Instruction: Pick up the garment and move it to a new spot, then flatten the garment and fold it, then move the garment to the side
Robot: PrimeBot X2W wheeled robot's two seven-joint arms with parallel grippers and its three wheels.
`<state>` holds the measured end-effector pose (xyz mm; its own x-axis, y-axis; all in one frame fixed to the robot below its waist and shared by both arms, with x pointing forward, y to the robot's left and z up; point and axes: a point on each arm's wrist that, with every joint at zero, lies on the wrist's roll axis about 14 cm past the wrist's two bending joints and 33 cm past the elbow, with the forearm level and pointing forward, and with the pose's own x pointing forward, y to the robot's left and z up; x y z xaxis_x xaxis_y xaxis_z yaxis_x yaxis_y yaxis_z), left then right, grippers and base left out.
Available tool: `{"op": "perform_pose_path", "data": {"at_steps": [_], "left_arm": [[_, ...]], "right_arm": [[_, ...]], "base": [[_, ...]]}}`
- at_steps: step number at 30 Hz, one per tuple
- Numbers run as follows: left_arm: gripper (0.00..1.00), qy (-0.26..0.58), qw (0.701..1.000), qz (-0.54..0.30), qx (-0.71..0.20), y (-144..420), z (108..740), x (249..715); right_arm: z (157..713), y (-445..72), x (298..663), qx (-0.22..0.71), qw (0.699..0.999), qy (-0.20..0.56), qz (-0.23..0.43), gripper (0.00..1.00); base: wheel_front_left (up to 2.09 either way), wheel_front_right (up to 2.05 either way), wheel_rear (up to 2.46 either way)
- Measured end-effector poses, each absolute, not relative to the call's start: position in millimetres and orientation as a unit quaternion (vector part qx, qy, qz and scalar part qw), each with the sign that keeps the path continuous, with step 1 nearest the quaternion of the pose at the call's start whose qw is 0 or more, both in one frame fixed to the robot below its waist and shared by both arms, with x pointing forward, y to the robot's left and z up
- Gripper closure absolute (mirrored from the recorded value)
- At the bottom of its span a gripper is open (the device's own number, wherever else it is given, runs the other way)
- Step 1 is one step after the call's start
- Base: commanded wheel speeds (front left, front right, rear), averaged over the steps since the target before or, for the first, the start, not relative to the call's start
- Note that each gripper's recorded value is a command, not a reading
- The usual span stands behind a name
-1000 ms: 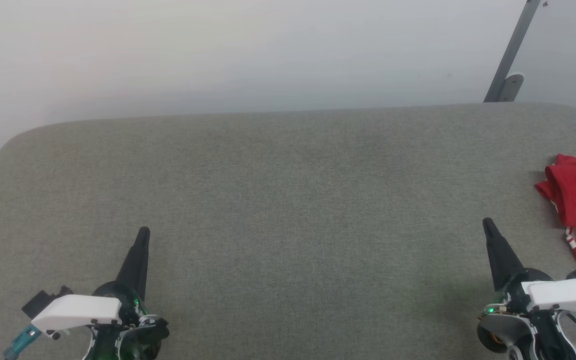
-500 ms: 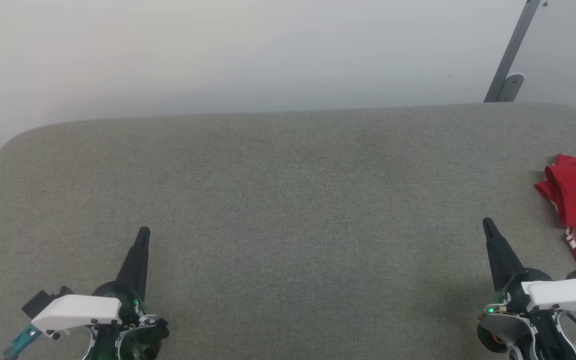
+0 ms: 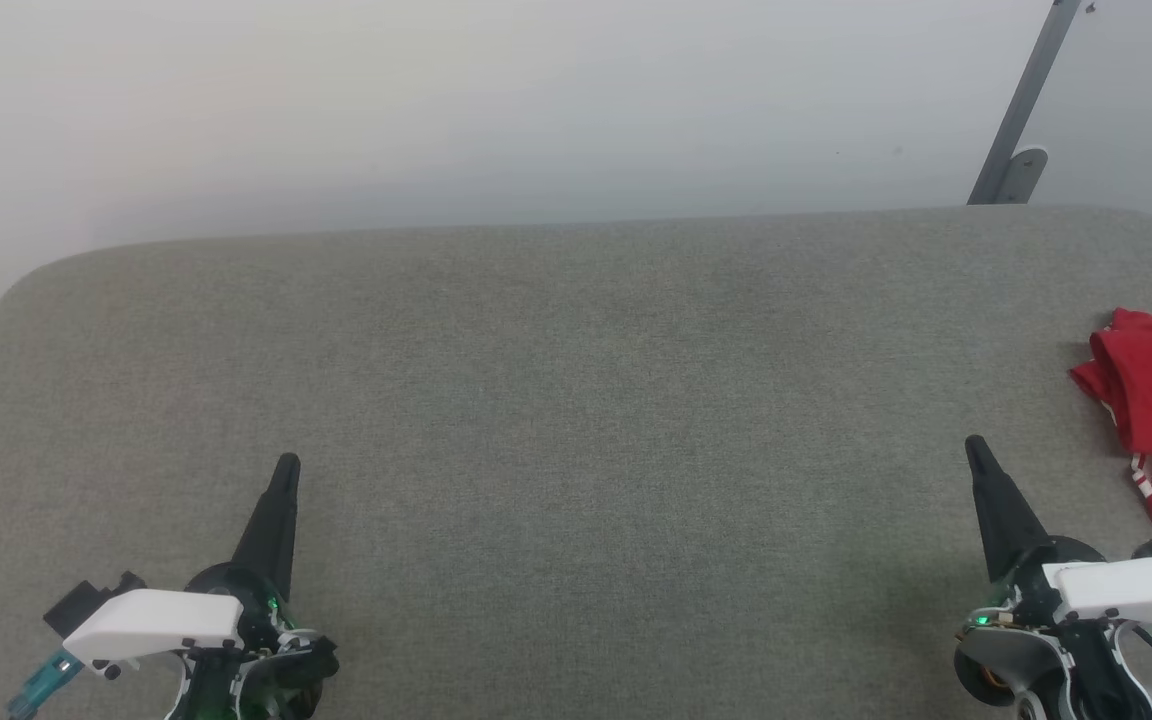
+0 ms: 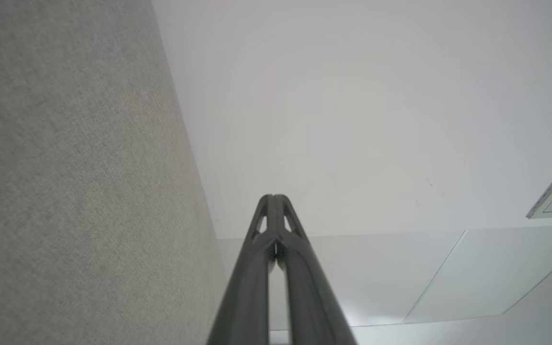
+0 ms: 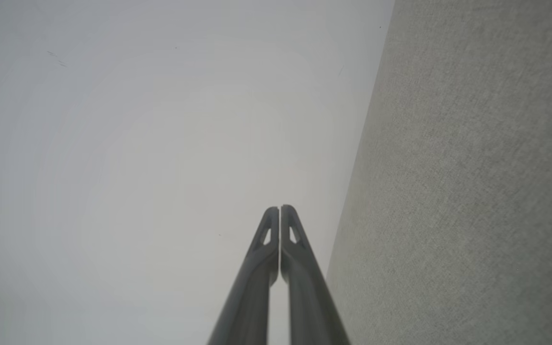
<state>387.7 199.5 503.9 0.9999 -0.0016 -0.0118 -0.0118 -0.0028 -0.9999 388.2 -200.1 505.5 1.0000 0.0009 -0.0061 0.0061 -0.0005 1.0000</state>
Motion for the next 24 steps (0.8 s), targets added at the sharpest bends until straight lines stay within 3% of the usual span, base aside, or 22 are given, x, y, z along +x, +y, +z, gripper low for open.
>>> {"op": "perform_pose_path", "data": {"at_steps": [24], "left_arm": [[1.00,0.005,0.706,0.004,-0.708,199.6,503.9,387.7]], "right_arm": [[505.4,-200.1,388.3,0.707,0.707,0.003,-0.002,1.00]], "base": [[0.00,0.00,0.00]]}}
